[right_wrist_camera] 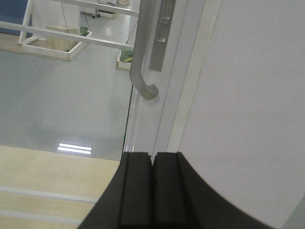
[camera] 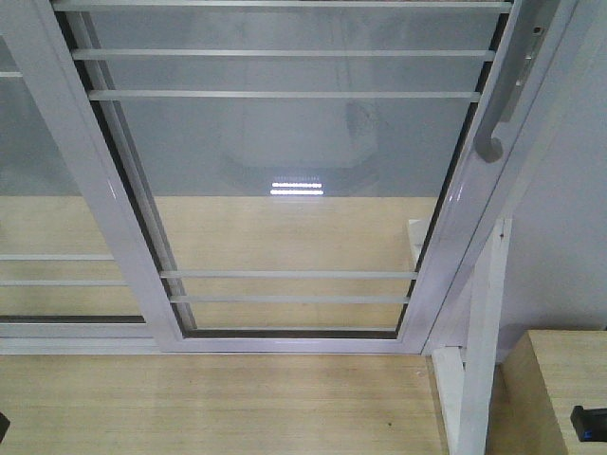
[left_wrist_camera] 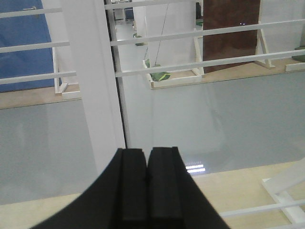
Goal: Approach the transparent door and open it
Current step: 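Creep the base closer and align it facing the door handle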
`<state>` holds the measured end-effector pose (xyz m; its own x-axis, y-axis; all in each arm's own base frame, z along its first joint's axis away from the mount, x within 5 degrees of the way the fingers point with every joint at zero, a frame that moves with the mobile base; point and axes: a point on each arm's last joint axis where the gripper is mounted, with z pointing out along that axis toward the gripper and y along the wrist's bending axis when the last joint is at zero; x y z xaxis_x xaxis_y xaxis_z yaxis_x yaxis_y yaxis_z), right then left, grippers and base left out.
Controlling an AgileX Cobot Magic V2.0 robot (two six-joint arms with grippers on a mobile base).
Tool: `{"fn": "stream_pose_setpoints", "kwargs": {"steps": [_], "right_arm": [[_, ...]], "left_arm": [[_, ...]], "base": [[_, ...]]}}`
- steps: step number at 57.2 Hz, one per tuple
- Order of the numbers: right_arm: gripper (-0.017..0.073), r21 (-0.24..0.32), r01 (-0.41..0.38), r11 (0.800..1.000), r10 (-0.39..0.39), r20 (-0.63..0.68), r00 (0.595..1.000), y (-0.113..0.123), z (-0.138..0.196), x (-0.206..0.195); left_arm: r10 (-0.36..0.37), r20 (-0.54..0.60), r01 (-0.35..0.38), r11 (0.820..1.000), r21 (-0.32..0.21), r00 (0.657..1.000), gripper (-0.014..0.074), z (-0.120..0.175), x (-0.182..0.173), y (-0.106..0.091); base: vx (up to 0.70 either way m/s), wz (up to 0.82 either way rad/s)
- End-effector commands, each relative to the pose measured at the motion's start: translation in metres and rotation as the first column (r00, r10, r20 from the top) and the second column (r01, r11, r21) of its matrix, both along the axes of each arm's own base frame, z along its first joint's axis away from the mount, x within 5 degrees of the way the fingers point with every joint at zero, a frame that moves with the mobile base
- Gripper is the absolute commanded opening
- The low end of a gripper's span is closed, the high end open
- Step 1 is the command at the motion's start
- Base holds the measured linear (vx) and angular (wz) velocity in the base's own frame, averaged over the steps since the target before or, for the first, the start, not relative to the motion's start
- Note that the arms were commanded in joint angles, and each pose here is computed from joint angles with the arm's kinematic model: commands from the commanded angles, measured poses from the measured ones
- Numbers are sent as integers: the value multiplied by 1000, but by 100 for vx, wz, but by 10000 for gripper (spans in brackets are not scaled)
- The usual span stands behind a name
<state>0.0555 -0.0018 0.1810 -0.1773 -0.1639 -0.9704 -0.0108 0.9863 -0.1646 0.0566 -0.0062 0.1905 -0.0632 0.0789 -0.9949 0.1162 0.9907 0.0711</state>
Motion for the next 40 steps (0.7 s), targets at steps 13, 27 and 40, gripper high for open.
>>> {"fn": "stream_pose_setpoints", "kwargs": {"steps": [13,27,40], "right_arm": [[-1,198,-12,980,-9,106,994,3,9,2],[-1,228,-21,973,-18,169,985,2,15,2],[-1,216,-34,976,-29,285,958,1,26,2]], "left_arm": [[-2,56,3,1000,-18,998,3,4,2,-1],[-2,72,3,1000,-20,997,3,6,2,-1],[-2,145,7,1000,-30,989,3,13,2,-1]], "base": [[0,0],[0,0],[0,0]]}}
